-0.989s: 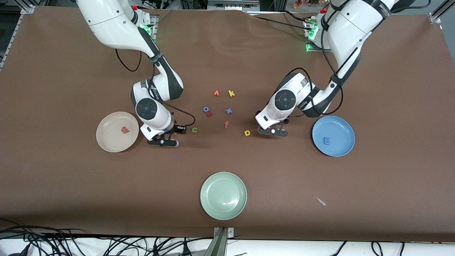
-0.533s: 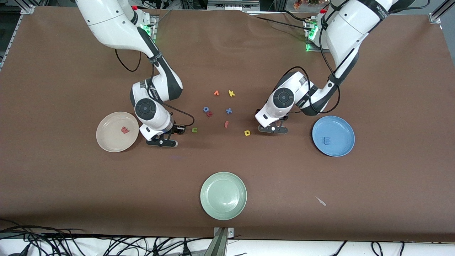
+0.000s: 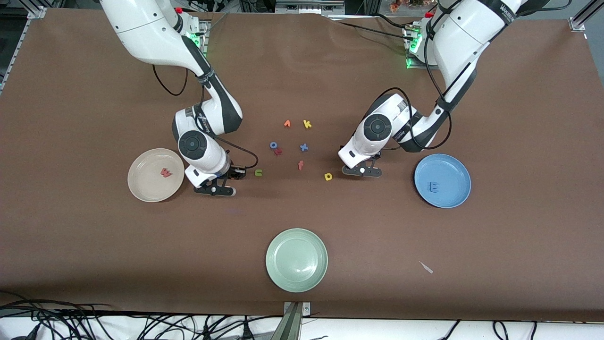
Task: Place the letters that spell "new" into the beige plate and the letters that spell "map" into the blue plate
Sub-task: 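Grasp the orange e with the right gripper while the left gripper grasps the b, then drop the orange e on the beige plate while the left gripper drops the b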
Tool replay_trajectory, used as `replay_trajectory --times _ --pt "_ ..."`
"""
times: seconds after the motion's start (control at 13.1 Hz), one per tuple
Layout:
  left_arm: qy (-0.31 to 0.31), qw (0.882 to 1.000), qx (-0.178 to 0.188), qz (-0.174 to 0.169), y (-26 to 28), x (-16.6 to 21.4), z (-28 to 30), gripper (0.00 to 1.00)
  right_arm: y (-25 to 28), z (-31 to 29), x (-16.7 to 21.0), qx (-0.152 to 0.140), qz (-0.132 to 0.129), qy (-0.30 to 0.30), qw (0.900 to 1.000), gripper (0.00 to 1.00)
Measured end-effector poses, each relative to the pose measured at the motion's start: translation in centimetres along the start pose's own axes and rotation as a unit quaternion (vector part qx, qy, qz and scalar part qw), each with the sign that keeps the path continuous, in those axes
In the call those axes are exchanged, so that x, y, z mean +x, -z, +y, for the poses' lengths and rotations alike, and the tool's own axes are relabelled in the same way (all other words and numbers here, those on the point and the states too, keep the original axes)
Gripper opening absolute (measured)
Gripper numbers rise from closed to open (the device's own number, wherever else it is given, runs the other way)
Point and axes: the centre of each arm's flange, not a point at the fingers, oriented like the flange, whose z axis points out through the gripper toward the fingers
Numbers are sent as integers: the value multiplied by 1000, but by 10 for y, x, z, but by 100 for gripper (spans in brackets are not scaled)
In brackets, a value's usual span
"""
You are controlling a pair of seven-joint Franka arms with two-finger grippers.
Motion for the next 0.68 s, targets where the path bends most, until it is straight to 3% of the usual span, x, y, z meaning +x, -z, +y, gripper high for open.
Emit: replay_trajectory --times 0.38,0.68 --pt "5 1000 2 4 8 7 -8 35 39 56 31 -33 -41 19 998 31" --pt "-46 998 41 -4 71 38 -53 35 62 118 41 -57 -79 36 995 31"
